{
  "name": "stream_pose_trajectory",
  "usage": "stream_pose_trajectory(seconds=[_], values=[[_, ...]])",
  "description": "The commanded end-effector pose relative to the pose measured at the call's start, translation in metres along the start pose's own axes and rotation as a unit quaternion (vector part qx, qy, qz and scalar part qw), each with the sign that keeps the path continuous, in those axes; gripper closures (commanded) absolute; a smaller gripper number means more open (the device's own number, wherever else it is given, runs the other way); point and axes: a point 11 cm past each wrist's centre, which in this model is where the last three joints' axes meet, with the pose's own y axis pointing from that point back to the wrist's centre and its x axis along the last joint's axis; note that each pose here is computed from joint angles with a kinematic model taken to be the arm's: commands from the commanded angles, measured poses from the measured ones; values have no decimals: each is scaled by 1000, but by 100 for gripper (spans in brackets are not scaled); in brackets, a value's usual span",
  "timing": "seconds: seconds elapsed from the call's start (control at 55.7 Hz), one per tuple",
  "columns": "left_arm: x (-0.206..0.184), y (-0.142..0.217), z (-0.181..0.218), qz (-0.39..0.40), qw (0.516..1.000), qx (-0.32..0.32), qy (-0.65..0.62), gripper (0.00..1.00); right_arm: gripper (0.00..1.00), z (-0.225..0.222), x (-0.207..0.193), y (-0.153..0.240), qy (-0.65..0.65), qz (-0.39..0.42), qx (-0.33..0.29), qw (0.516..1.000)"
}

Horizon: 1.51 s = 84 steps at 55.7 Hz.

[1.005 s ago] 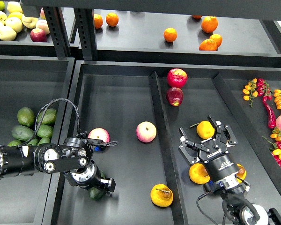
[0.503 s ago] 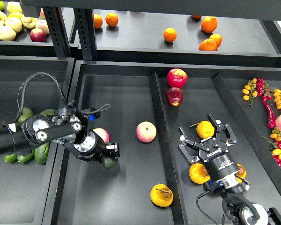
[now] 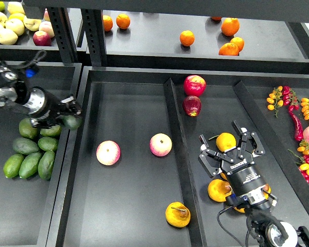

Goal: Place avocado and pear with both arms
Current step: 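Lift the avocado with the left gripper onto the avocado pile and release, then withdraw the open left gripper back over the middle bin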

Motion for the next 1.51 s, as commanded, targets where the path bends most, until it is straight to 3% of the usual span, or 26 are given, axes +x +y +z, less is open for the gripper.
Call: stream_pose_trajectory(seconds=[0.0,0.197,0.79,1.418,1.49], values=[[-4,-8,-47,-8,999,36,27,66,0,1,0,0,0,0,-1,1000],[-36,-33,-92,-41,996,77,35,65,0,4,1,0,-2,2,-5,1000],[-57,-53,-108,-57,993,103,28,50,0,5,2,0,-2,3,-8,1000],[-57,-54,-102,-57,993,99,26,4,0,7,3,0,-3,4,-12,1000],[-53,-51,-92,-54,994,86,27,2,0,7,3,0,-3,4,-14,1000]])
